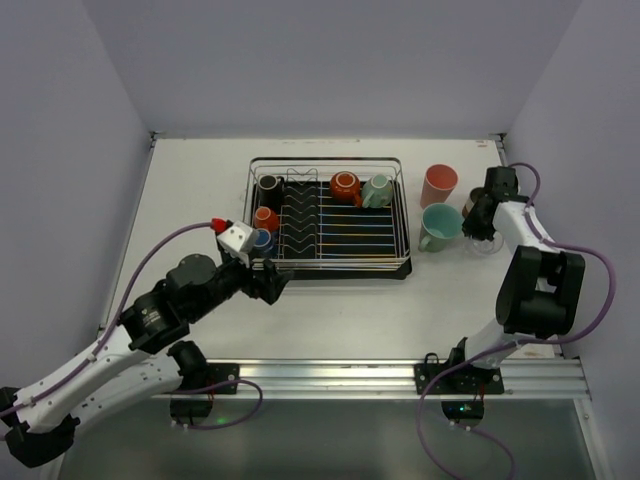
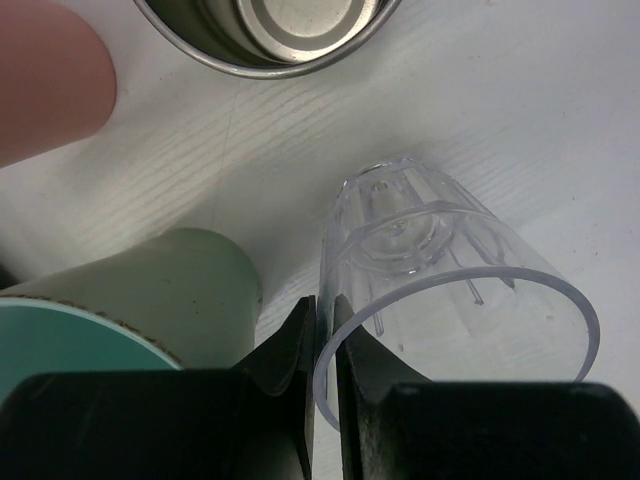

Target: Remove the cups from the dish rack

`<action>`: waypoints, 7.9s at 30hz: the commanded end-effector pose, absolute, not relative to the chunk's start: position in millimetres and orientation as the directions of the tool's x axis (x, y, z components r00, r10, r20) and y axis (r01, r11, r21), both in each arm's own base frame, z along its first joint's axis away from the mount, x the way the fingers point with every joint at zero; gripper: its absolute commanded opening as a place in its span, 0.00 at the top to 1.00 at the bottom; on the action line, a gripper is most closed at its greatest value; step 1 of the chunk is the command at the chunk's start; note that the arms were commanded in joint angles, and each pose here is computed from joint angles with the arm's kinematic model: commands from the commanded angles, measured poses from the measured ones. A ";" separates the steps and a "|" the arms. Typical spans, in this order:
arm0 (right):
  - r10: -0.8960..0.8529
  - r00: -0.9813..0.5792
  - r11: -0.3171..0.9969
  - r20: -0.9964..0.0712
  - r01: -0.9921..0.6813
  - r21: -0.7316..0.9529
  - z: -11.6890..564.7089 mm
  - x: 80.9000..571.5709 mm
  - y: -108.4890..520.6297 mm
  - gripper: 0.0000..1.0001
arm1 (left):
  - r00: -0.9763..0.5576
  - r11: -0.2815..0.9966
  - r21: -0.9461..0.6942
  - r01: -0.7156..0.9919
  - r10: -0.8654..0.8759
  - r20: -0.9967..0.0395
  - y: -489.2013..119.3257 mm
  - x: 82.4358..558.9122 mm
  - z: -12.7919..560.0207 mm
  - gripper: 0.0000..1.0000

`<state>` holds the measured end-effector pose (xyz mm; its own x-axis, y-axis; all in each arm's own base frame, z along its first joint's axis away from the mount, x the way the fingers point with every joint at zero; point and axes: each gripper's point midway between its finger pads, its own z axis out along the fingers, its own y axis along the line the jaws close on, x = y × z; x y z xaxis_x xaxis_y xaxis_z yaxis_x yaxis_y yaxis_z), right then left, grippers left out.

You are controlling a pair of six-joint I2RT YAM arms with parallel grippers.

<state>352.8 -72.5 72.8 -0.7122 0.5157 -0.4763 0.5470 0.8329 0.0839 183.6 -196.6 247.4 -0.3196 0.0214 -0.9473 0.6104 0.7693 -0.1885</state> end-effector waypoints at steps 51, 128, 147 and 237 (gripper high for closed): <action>0.476 -0.453 0.694 -0.754 -0.333 0.639 250.4 233.1 104.0 0.03 | -0.385 0.990 -0.014 0.137 0.040 -0.922 -351.8 500.8 167.9 0.00; 0.600 -0.617 -0.060 -0.510 -0.670 0.740 391.4 198.1 230.1 0.45 | -0.479 -0.086 -0.541 0.837 -0.594 -0.647 -327.5 202.4 399.6 0.64; 0.617 -0.591 -0.074 -0.520 -0.701 0.709 395.1 168.5 218.5 0.33 | -0.469 -0.071 -0.549 0.833 -0.618 -0.631 -324.0 203.7 397.6 0.66; 0.632 -0.500 0.774 -0.591 0.365 0.518 81.0 287.7 58.0 0.46 | -0.395 0.762 -0.226 0.607 0.044 -0.917 -249.3 236.4 281.7 0.00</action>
